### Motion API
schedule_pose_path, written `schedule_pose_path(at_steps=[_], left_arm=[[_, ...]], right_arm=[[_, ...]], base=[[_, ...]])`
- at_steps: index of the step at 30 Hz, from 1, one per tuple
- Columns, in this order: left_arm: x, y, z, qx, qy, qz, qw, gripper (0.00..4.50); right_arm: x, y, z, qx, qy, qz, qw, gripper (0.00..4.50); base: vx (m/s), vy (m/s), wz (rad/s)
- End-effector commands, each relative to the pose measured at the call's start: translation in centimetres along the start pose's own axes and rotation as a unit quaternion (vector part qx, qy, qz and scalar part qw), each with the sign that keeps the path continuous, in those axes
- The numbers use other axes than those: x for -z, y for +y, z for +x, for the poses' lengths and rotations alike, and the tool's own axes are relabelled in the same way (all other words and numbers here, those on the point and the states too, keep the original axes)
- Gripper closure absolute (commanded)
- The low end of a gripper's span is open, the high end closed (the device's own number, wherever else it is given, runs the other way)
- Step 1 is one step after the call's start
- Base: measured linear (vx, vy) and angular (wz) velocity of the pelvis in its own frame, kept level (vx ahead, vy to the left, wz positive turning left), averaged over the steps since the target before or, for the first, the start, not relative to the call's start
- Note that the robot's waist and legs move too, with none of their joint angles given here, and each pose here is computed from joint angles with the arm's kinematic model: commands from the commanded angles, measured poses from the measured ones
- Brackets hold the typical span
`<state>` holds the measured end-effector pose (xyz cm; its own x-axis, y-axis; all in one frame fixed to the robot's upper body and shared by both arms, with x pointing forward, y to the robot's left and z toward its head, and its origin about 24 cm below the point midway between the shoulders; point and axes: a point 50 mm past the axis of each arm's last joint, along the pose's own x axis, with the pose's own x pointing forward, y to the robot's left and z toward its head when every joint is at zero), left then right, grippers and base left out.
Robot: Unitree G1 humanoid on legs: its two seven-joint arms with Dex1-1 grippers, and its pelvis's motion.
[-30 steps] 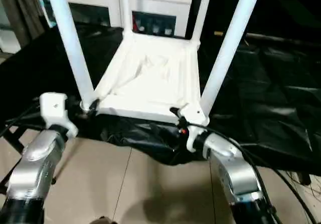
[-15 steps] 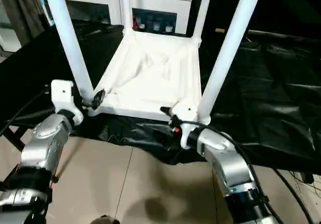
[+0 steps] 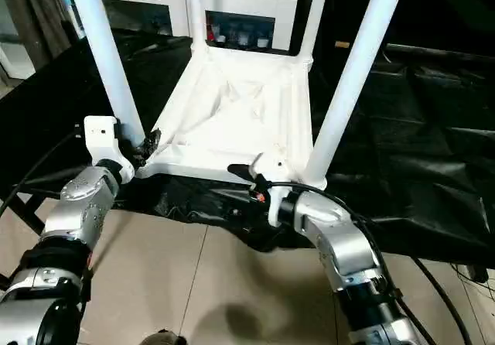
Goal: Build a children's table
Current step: Flip table
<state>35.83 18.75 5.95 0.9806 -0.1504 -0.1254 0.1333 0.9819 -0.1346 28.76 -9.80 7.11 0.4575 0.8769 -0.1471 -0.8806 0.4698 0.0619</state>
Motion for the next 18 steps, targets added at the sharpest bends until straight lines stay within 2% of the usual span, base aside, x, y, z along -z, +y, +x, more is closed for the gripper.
schedule_pose_path(at_steps=[1, 4, 7, 14, 16, 17, 18], left_arm=[[-0.2, -0.2, 0.4, -0.001, 0.003, -0.012, 1.000, 1.46], [0.0, -0.3, 0.4, 0.000, 0.002, -0.035, 0.999, 1.75], [0.1, -0.4, 0.4, 0.002, 0.006, -0.037, 0.999, 1.94], [0.3, -1.1, 0.6, 0.007, 0.011, -0.060, 0.998, 2.10], [0.1, -1.5, 0.7, -0.003, 0.006, -0.124, 0.992, 2.12], [0.1, -1.5, 0.7, -0.003, 0.006, -0.124, 0.992, 2.12], [0.0, -1.9, 0.8, -0.012, 0.003, -0.171, 0.985, 2.12]], right_arm=[[-0.2, 0.0, 0.1, -0.005, -0.005, -0.004, 1.000, 0.00], [0.0, 0.1, 0.0, -0.007, -0.004, -0.004, 1.000, 0.00], [0.1, 0.1, -0.1, -0.007, -0.003, -0.004, 1.000, 0.00], [0.3, 0.2, -0.1, -0.005, -0.003, -0.003, 1.000, 0.00], [0.4, 0.1, 0.0, 0.003, -0.003, -0.001, 1.000, 0.00], [0.4, 0.1, 0.0, 0.003, -0.003, -0.001, 1.000, 0.00], [0.5, 0.2, 0.0, 0.006, -0.003, -0.002, 1.000, 0.00]], base=[[0.000, 0.000, 0.00], [0.000, 0.000, 0.00], [0.000, 0.000, 0.00], [0.000, 0.000, 0.00], [0.000, 0.000, 0.00], [0.000, 0.000, 0.00], [0.000, 0.000, 0.00]])
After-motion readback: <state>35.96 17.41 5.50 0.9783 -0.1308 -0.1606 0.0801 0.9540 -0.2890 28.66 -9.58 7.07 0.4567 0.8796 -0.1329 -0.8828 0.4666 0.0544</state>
